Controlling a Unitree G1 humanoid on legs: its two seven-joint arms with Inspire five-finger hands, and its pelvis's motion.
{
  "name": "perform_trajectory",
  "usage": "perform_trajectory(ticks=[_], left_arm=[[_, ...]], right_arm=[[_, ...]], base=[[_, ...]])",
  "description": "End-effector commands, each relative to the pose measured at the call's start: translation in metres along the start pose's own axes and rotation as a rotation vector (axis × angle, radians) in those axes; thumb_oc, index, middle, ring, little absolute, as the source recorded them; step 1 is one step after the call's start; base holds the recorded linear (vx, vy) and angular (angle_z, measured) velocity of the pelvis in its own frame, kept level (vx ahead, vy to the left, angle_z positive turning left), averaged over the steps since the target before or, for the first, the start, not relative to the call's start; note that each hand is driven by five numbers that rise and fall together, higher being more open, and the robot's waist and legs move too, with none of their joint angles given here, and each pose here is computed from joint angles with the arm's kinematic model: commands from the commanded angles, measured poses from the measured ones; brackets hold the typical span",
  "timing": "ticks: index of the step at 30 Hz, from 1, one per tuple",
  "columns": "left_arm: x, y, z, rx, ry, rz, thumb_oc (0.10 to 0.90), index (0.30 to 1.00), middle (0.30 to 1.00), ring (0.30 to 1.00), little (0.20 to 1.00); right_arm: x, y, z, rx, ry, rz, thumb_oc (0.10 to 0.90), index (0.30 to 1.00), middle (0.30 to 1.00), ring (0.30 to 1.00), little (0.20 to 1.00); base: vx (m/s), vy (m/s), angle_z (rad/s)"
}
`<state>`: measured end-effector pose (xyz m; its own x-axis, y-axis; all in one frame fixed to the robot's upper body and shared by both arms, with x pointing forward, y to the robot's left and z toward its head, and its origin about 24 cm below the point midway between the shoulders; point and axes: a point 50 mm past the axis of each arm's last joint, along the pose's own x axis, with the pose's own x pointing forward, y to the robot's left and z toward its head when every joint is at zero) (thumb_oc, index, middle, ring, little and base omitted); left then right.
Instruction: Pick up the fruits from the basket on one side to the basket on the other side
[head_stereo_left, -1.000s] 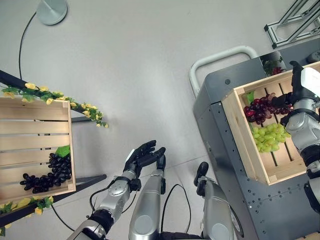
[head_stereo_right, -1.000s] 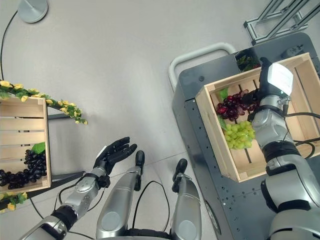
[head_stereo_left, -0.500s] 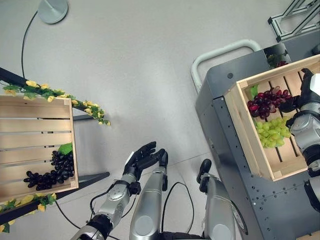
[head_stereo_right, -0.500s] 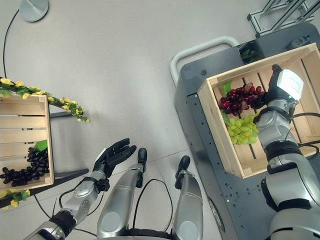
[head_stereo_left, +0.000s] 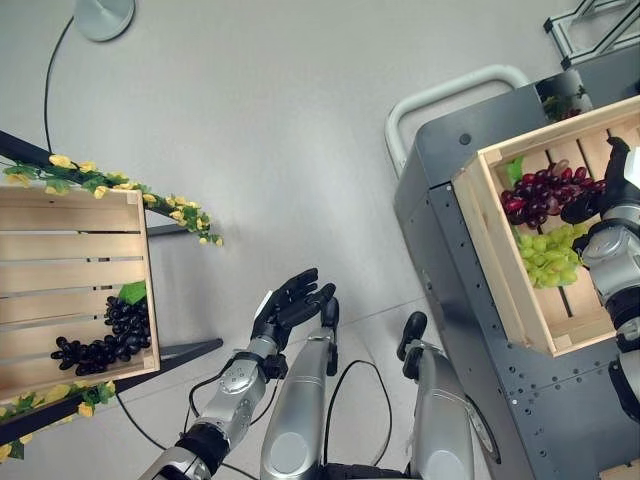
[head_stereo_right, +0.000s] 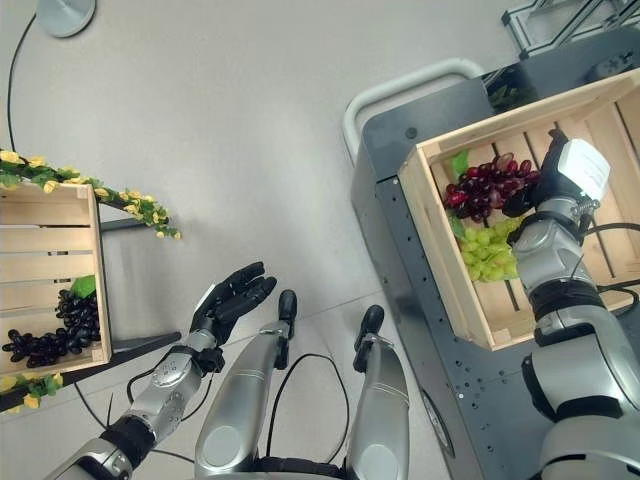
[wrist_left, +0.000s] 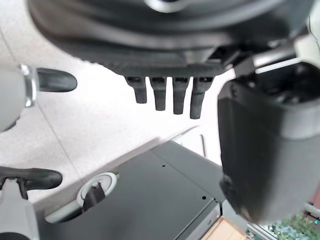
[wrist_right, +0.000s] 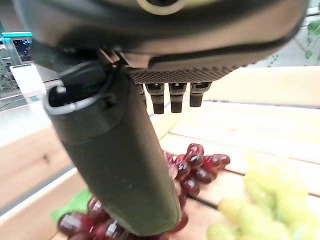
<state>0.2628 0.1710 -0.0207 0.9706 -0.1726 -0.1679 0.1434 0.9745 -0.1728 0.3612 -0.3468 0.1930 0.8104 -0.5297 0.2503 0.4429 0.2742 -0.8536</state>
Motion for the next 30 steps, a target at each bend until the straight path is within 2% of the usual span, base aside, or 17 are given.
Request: perform_trajectory(ticks=[1,8,19,23,25,26,27,28,29,30], left_arm=[[-0.005,-0.013,0.018,-0.062,-0.141,-0.044,0.800,0.900,0.900,0.900,0.900],[-0.004,-0.014,0.022,-0.071,-0.159,-0.053,0.800,0.900,0.900,0.900,0.900],[-0.004,-0.018,0.025,-0.073,-0.173,-0.079,0.800,0.900,0.900,0.900,0.900],[-0.003,-0.018,0.029,-0.069,-0.180,-0.087,0.800,0.900,0.900,0.900,0.900],[-0.005,-0.015,0.030,-0.066,-0.181,-0.086,0.800,0.900,0.900,0.900,0.900],[-0.005,-0.014,0.030,-0.065,-0.181,-0.085,0.800,0.900,0.900,0.900,0.900],[-0.005,-0.014,0.030,-0.064,-0.181,-0.083,0.800,0.900,0.900,0.900,0.900],[-0.005,-0.013,0.031,-0.063,-0.181,-0.082,0.800,0.900,0.900,0.900,0.900],[-0.006,-0.012,0.031,-0.064,-0.183,-0.080,0.800,0.900,0.900,0.900,0.900],[-0.006,-0.012,0.031,-0.064,-0.183,-0.079,0.800,0.900,0.900,0.900,0.900]], right_arm=[[0.019,-0.073,0.010,-0.122,-0.080,-0.183,0.800,0.900,0.900,0.900,0.900],[0.024,-0.067,0.020,-0.239,-0.080,-0.061,0.800,0.900,0.900,0.900,0.900],[0.025,-0.052,0.014,-0.328,-0.046,0.090,0.800,0.900,0.900,0.900,0.900],[0.024,-0.045,0.022,-0.414,-0.109,0.221,0.800,0.900,0.900,0.900,0.900],[0.021,-0.038,0.025,-0.441,-0.141,0.347,0.800,0.900,0.900,0.900,0.900],[0.021,-0.037,0.025,-0.458,-0.147,0.366,0.775,0.862,0.862,0.862,0.862],[0.020,-0.035,0.024,-0.464,-0.157,0.381,0.469,0.404,0.404,0.404,0.404],[0.019,-0.034,0.025,-0.455,-0.167,0.386,0.469,0.404,0.404,0.404,0.404],[0.019,-0.036,0.028,-0.433,-0.184,0.368,0.400,0.300,0.300,0.300,0.300],[0.019,-0.036,0.028,-0.429,-0.189,0.361,0.400,0.300,0.300,0.300,0.300]], base=[[0.01,-0.020,0.03],[0.00,-0.007,0.02],[0.01,-0.014,0.06],[-0.02,-0.011,0.01],[-0.03,-0.010,0.03],[-0.03,-0.010,0.01],[0.00,0.000,0.00],[0.00,0.000,0.00],[0.00,0.000,0.00],[-0.03,0.005,0.01]])
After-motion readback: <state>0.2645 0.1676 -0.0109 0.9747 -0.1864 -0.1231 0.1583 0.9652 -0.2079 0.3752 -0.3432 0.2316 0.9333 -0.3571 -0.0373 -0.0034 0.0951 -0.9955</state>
